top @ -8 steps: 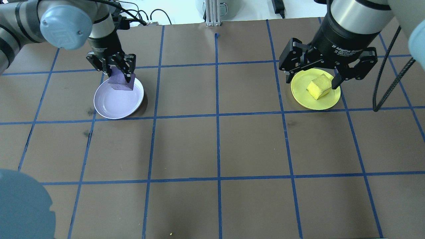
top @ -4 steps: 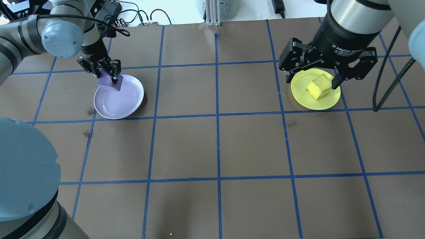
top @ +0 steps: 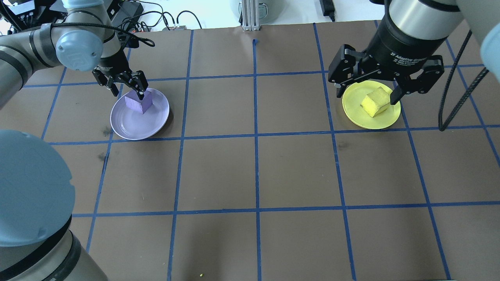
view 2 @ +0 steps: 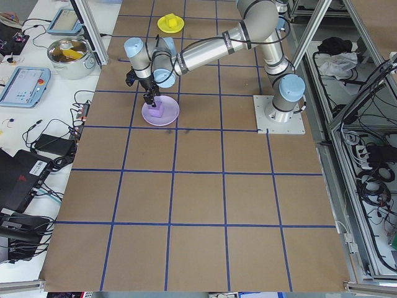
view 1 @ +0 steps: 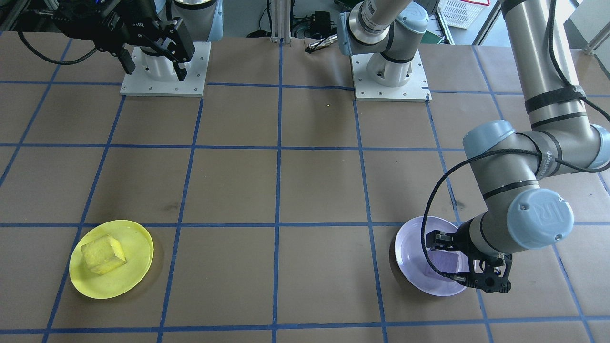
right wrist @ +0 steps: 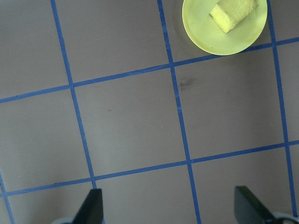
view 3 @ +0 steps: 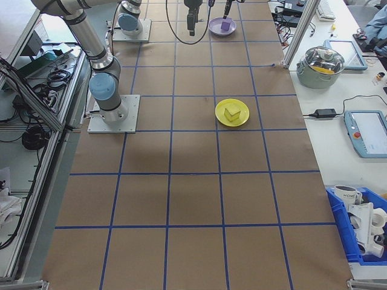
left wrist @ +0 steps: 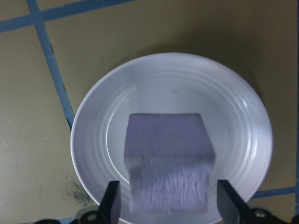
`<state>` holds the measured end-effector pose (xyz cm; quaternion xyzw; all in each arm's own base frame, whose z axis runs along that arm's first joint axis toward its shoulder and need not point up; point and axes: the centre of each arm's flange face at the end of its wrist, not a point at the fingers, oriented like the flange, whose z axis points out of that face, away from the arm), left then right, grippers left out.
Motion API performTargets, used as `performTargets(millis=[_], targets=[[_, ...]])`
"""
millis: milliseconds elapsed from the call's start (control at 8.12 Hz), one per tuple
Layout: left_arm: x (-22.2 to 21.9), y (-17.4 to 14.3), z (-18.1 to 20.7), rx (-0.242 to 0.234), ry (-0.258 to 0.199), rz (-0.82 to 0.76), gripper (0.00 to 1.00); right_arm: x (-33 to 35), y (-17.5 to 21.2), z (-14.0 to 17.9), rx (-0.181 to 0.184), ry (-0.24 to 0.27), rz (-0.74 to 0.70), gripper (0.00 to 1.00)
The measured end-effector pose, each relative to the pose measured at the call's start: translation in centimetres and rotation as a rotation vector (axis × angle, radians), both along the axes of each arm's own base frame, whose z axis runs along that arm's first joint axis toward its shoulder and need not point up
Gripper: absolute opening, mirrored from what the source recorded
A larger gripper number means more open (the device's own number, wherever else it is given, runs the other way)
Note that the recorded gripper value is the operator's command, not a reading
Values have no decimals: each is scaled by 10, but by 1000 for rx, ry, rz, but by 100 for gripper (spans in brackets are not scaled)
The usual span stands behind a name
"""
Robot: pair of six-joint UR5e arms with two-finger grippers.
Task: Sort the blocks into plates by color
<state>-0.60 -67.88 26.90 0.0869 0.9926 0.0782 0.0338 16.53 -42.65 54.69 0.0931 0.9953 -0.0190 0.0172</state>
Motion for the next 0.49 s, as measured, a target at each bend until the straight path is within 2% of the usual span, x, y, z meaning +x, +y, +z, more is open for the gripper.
performTargets(millis=[246, 492], targets=[[-2, 4, 29, -44, -8, 0, 100, 0, 0, 0, 0, 0, 0, 100], [-9, 16, 75, -113, -24, 32, 100, 0, 0, 0, 0, 0, -1, 100]])
